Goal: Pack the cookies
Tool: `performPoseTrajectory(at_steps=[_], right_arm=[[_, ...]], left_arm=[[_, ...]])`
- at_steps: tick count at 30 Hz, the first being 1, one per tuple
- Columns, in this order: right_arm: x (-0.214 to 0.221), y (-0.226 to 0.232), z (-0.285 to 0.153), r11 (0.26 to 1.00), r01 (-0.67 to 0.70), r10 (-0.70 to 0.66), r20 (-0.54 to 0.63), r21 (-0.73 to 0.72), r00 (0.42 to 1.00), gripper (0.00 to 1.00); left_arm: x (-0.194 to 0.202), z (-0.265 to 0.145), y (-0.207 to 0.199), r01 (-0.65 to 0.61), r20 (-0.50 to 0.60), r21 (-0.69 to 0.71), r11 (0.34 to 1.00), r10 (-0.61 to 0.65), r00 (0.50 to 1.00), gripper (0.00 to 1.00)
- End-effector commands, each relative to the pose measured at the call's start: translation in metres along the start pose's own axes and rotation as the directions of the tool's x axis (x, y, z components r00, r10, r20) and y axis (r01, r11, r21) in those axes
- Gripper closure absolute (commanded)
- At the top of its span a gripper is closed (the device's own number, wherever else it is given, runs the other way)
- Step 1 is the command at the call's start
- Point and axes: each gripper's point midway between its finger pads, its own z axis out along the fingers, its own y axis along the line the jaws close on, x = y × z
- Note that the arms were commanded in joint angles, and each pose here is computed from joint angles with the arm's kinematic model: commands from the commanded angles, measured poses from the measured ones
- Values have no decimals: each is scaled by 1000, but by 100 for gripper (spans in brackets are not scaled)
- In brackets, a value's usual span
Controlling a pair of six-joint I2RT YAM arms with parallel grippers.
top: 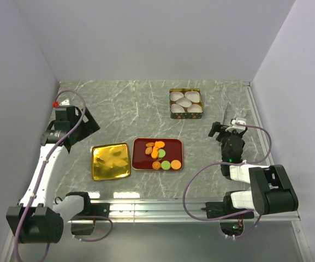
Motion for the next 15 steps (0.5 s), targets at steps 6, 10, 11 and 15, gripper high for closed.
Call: performPoseTrajectory(at_steps=[6, 10, 11, 15], right_arm=[[-20, 0, 4, 1000, -18, 17, 70, 5, 997, 0], [-19, 1, 4, 1000, -17, 17, 68, 3, 998, 0], [-19, 0, 4, 1000, -17, 17, 68, 5, 998, 0], [-19, 2, 4, 1000, -17, 18, 70, -4, 997, 0]], left_arm=[[5, -49, 8, 32, 39, 0, 999, -32, 999, 1], [1, -75, 5, 20, 120, 69, 997, -29, 992, 1], [1, -78, 0, 17, 128, 103, 995, -30, 991, 1], [0, -95, 2, 41, 178, 127, 991, -63, 982, 1]])
